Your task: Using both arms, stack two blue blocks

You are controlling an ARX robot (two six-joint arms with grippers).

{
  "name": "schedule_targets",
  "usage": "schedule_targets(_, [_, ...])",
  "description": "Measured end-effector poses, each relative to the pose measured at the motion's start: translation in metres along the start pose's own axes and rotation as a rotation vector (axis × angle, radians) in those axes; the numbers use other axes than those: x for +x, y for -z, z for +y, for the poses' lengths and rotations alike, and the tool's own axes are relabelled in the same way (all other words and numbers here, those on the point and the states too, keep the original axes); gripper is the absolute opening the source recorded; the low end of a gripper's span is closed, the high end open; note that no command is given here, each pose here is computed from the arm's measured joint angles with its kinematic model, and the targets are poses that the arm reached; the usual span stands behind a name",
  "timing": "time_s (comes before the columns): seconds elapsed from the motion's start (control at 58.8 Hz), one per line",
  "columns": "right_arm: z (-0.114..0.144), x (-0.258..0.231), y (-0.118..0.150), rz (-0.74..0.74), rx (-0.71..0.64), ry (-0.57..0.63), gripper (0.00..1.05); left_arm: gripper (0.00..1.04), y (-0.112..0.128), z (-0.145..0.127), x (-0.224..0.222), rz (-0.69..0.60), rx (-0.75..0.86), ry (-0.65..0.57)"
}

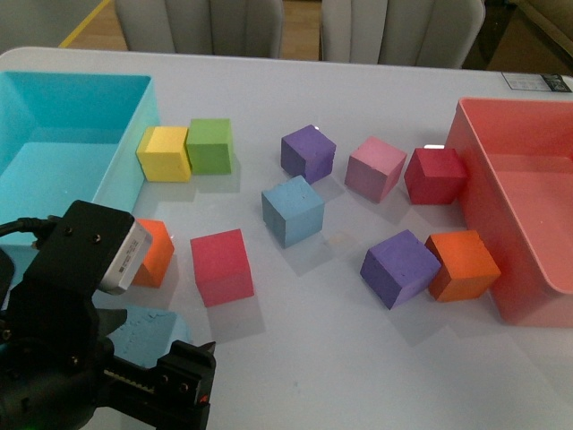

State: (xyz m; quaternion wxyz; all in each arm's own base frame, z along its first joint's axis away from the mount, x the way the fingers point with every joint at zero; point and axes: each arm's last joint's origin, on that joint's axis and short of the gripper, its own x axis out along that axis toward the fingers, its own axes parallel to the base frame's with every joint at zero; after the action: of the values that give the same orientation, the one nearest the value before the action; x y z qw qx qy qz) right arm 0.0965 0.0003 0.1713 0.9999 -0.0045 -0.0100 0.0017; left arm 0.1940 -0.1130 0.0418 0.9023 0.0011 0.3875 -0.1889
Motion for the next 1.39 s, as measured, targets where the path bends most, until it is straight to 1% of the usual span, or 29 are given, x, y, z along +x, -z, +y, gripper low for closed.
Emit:
schedule_targets(0.221, [0.0, 0.0, 0.0, 0.0, 0.0, 0.0, 0.96, 0.96, -0.005, 0.005, 0.019, 0.008, -0.006, -0.022])
schedule_targets(0.527, [0.0, 0.0, 0.0, 0.0, 0.0, 0.0, 0.96, 0.96, -0.01, 0.033, 0.031, 0.004, -0.02, -0.116])
schedule_targets(0.714, [0.0, 0.0, 0.0, 0.0, 0.0, 0.0, 0.96, 0.96, -0.005, 0.043, 0.034, 0.023, -0.018, -0.15])
schedule_targets(0.884, [0.0, 0.0, 0.0, 0.0, 0.0, 0.0, 0.96, 0.96, 0.0, 0.044, 0.037, 0.043, -0.012, -0.159])
schedule_targets(1.156, [0.0, 0.0, 0.0, 0.0, 0.0, 0.0, 0.96, 0.96, 0.004, 0.036, 0.038, 0.05, 0.009, -0.157])
schedule_targets(1.394, [0.0, 0.0, 0.0, 0.0, 0.0, 0.0, 0.96, 0.96, 0.012, 0.034, 0.042, 0.084, 0.018, -0.163])
